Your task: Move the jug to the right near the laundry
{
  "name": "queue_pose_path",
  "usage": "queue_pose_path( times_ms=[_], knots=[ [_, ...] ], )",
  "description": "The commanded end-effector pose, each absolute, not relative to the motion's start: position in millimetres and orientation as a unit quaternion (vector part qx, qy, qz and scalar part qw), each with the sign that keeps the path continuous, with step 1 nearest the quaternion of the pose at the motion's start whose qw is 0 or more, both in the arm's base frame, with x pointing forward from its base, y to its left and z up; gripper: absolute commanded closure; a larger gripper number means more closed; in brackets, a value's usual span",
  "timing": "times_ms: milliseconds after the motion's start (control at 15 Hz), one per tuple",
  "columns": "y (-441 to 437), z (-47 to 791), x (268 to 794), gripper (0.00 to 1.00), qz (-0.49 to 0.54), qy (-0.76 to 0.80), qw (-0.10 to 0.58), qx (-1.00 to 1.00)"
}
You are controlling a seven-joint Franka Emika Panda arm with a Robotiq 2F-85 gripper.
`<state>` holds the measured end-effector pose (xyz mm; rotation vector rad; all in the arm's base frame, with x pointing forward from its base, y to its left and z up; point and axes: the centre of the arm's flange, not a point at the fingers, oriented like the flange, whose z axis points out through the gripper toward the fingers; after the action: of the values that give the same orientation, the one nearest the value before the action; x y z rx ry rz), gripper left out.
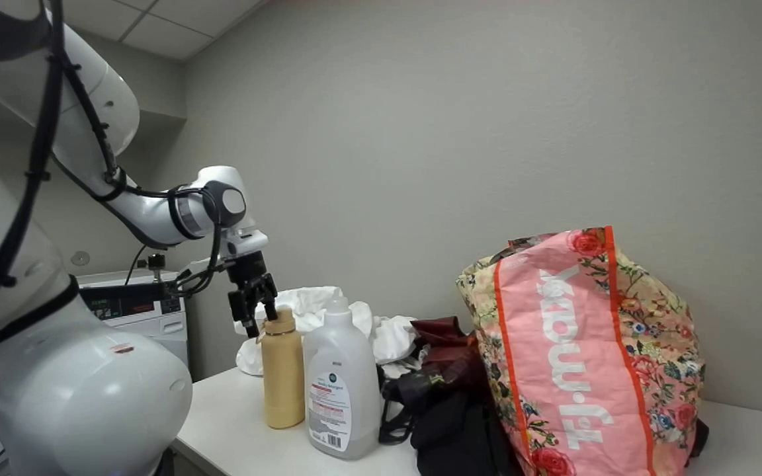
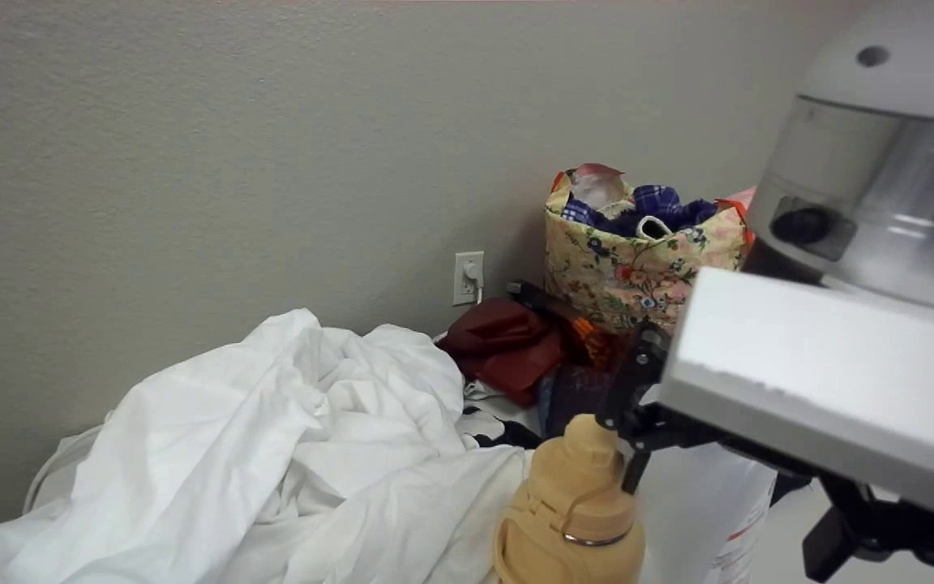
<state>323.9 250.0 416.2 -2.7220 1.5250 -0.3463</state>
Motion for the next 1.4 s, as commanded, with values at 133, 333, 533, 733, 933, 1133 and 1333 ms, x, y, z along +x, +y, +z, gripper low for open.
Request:
queue_pose_path(
  times_ms=[133, 333, 533, 733, 933, 1133, 1333],
  knots=[
    [272.4, 418.6, 351.8, 0.0, -0.144, 0.535, -0.003, -0.833],
    [258.8, 427.1, 357.0, 0.0, -0.162, 0.551, -0.001, -0.818],
    [245.9, 432.0, 361.1, 0.0, -0.164, 0.564, -0.005, -0.809],
    [236.4, 431.8, 363.9, 0.0, -0.166, 0.575, -0.01, -0.801],
    [234.2, 429.4, 364.3, 0.0, -0.166, 0.583, -0.016, -0.795],
    [235.8, 426.0, 363.9, 0.0, -0.163, 0.587, -0.022, -0.792],
    [239.4, 419.7, 364.6, 0.0, -0.16, 0.585, -0.034, -0.794]
  ],
)
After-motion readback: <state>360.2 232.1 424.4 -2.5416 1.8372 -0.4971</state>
